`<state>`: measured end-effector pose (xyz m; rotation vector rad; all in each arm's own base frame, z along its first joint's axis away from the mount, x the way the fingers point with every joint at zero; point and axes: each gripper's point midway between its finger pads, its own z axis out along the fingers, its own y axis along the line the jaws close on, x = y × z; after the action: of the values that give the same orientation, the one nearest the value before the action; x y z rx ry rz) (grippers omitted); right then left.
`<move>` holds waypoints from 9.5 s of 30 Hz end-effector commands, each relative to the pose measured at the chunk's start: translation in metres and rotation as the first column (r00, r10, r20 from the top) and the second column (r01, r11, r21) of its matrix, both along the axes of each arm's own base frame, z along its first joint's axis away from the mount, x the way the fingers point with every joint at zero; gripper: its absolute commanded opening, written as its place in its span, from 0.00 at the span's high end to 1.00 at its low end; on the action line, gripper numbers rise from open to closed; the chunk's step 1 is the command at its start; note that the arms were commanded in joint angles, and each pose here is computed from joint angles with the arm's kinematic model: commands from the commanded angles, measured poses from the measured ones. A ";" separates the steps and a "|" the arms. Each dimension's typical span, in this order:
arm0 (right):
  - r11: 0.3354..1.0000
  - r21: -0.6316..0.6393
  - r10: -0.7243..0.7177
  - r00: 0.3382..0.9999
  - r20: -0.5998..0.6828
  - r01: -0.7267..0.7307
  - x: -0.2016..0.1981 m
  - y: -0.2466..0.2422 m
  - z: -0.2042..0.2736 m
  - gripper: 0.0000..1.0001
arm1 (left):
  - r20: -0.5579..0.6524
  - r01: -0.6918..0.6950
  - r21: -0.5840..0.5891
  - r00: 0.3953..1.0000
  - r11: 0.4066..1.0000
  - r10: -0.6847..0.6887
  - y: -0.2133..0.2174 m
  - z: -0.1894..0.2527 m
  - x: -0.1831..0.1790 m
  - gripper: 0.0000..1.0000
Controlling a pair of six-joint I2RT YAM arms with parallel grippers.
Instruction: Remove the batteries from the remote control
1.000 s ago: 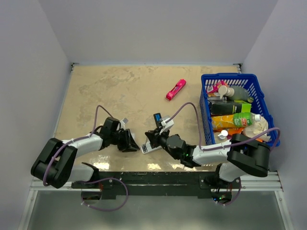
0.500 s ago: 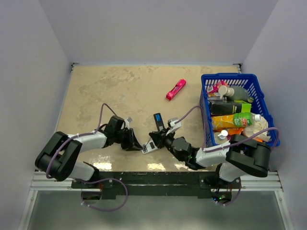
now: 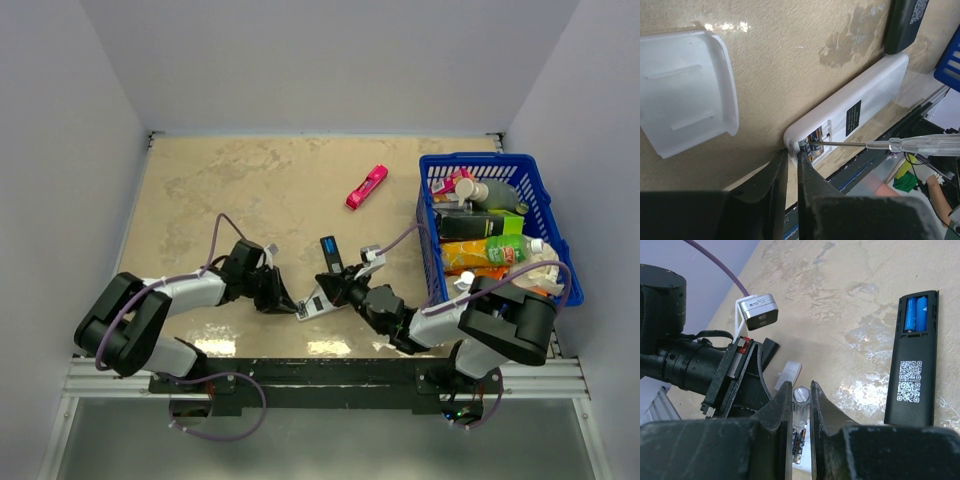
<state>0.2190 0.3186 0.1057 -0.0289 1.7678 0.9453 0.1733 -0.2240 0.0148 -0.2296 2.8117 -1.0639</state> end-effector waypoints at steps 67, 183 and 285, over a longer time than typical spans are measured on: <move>0.998 -0.006 0.055 0.996 0.073 -0.055 0.000 0.031 0.026 1.00 | 0.125 -0.047 0.300 0.992 0.953 0.009 0.031 0.027 0.023 1.00; 0.985 -0.103 0.153 0.978 0.142 -0.139 -0.022 -0.023 0.087 1.00 | 0.201 0.017 0.228 0.977 0.974 -0.064 -0.002 0.027 -0.002 0.70; 0.737 -0.593 0.553 0.792 0.257 -0.323 -0.111 0.057 -0.022 1.00 | 0.091 0.087 0.055 0.992 0.995 -0.091 -0.012 -0.006 -0.005 0.74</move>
<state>0.1419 0.3646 0.1375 -0.6932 1.4764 0.6684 0.1655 -0.2374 0.0181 -0.0253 2.7618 -1.0793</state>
